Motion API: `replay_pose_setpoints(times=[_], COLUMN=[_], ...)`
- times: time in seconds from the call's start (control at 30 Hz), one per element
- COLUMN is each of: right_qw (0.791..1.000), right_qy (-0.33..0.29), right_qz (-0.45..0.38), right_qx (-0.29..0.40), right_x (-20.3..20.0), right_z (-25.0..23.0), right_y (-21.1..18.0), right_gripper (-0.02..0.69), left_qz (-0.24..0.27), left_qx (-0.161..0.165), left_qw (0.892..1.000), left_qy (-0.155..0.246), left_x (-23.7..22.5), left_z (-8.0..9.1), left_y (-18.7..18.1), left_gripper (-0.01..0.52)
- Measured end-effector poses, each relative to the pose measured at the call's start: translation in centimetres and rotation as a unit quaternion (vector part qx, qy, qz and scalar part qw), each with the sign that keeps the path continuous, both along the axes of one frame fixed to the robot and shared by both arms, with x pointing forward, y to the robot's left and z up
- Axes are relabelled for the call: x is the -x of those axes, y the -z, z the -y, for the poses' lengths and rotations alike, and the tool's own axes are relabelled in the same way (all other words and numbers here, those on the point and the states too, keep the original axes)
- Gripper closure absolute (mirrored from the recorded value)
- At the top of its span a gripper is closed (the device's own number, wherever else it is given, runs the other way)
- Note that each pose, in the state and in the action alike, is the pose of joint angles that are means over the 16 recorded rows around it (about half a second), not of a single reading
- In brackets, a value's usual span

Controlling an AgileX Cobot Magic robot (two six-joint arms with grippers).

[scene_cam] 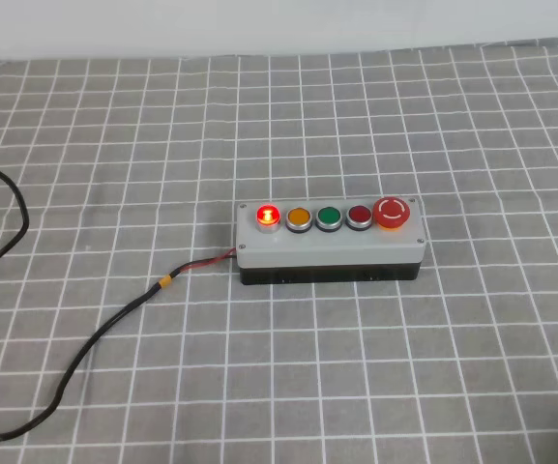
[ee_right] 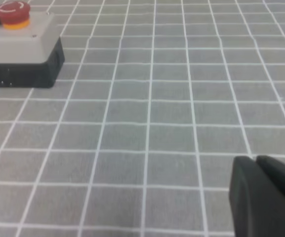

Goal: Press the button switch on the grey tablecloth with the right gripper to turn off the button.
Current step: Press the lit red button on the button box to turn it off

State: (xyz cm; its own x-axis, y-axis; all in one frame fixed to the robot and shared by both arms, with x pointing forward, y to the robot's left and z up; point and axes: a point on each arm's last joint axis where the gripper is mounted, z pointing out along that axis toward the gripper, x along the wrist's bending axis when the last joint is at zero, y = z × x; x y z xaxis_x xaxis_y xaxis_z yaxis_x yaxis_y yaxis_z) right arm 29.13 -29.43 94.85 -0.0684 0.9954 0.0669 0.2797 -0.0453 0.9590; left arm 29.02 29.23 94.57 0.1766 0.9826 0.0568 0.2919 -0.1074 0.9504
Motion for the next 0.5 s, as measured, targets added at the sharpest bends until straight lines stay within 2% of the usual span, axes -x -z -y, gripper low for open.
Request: replay_pose_setpoints(times=[0.5], right_qw=[1.0], right_qy=[-0.001], right_qz=[0.028], right_qx=[-0.002], right_x=[-0.12], right_z=[-0.02], right_y=[-0.49], right_gripper=[0.681], left_qz=[0.0], left_qx=[0.0], left_qw=[1.0], left_qy=[0.0], left_x=[0.0], left_z=[0.0], left_y=[0.0], left_gripper=[0.517])
